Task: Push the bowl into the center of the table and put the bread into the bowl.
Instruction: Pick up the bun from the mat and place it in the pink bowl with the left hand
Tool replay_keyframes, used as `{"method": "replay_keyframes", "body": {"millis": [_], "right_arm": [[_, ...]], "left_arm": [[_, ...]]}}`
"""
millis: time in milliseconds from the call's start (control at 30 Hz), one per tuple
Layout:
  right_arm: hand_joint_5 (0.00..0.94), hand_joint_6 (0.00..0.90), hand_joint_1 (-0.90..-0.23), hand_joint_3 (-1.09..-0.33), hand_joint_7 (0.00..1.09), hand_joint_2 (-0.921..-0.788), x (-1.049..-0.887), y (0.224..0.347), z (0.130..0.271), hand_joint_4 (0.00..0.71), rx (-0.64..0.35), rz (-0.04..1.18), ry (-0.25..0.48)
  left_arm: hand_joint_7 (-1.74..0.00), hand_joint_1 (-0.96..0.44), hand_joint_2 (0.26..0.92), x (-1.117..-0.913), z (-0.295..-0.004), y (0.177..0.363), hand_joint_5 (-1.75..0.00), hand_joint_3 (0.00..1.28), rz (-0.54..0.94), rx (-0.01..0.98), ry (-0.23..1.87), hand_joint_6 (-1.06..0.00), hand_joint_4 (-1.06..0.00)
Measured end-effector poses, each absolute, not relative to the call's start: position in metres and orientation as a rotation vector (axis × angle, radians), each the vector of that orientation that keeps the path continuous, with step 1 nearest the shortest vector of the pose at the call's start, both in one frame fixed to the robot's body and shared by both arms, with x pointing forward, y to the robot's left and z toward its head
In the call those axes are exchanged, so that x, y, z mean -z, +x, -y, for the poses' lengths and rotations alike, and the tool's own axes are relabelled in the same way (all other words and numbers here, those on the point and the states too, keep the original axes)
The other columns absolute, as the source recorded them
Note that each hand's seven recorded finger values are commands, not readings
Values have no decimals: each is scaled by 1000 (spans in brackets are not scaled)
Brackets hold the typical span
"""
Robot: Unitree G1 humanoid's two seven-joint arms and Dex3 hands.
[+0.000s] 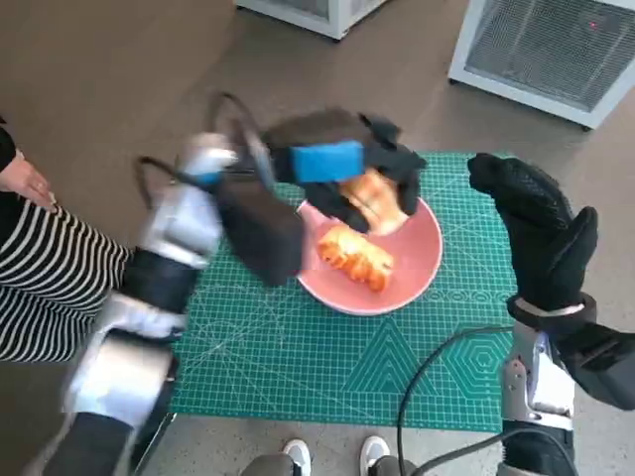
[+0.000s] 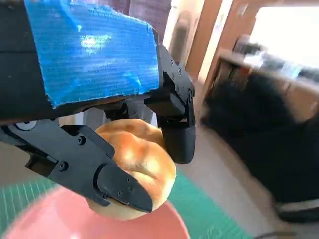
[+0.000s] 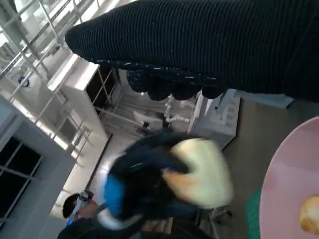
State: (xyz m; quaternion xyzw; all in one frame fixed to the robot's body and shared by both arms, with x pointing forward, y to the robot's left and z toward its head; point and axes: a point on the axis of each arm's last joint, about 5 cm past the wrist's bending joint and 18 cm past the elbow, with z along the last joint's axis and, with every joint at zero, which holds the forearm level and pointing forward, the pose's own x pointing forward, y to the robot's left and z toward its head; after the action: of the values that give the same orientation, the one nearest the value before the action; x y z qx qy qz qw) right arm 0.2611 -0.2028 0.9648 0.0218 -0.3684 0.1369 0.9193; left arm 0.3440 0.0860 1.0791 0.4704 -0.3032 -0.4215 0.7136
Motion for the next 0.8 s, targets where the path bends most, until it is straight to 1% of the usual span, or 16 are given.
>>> {"method": "replay_keyframes", "body": {"millis": [67,100,167,200,233,267,300,333,433,533,667,800], "right_arm": [[0,89,-678,-657,429,-921,-965,261,203,139,-280,757,45],[0,89,-678,-657,429,-921,-965,261,203,139,-278,758,44],[0,88,-678,-658,429,-921,-965,261,204,139,-276,759,44],[0,88,-678,-658,430,-921,-965,261,204,138,-274,760,43],[0,88,-678,-658,430,-921,-965,260,204,138,-272,762,43],[0,87,-678,-658,430,-921,-964,260,205,138,-269,763,42],[0,87,-678,-658,430,-921,-964,260,205,138,-267,764,42],[0,87,-678,-659,430,-921,-964,260,205,137,-266,764,42],[1,86,-678,-659,431,-921,-964,260,205,139,-265,761,42],[1,85,-677,-660,431,-921,-963,260,206,139,-263,758,42],[1,85,-676,-660,432,-921,-963,260,206,140,-261,758,42],[1,85,-673,-661,433,-921,-963,260,206,140,-261,758,42]], "left_arm": [[-1240,0,921,-1072,-80,346,-1216,118,640,947,1049,-580,-617],[-1285,0,921,-1069,-78,346,-1245,151,626,951,1054,-559,-564],[-1328,0,921,-1062,-75,347,-1274,183,604,954,1074,-537,-514],[-1378,-125,921,-1059,-73,348,-1073,216,593,956,1086,-505,-468],[-1246,-125,902,-1056,-72,348,-951,211,580,957,1100,-454,-442],[-961,-120,889,-1052,-70,348,-706,178,567,955,1119,-428,-441],[-730,-116,895,-1049,-68,349,-499,133,551,956,1136,-437,-467],[-558,-125,895,-1045,-67,349,-335,96,537,957,1152,-423,-446],[-329,-156,897,-1036,-64,349,-115,48,499,961,1199,-393,-385],[-216,-210,902,-1031,-64,350,-38,25,477,953,1235,-393,-317],[-153,-256,908,-1028,-66,350,-8,13,464,924,1243,-402,-282],[-132,-273,910,-1026,-69,352,-2,9,456,900,1236,-407,-273]]}}
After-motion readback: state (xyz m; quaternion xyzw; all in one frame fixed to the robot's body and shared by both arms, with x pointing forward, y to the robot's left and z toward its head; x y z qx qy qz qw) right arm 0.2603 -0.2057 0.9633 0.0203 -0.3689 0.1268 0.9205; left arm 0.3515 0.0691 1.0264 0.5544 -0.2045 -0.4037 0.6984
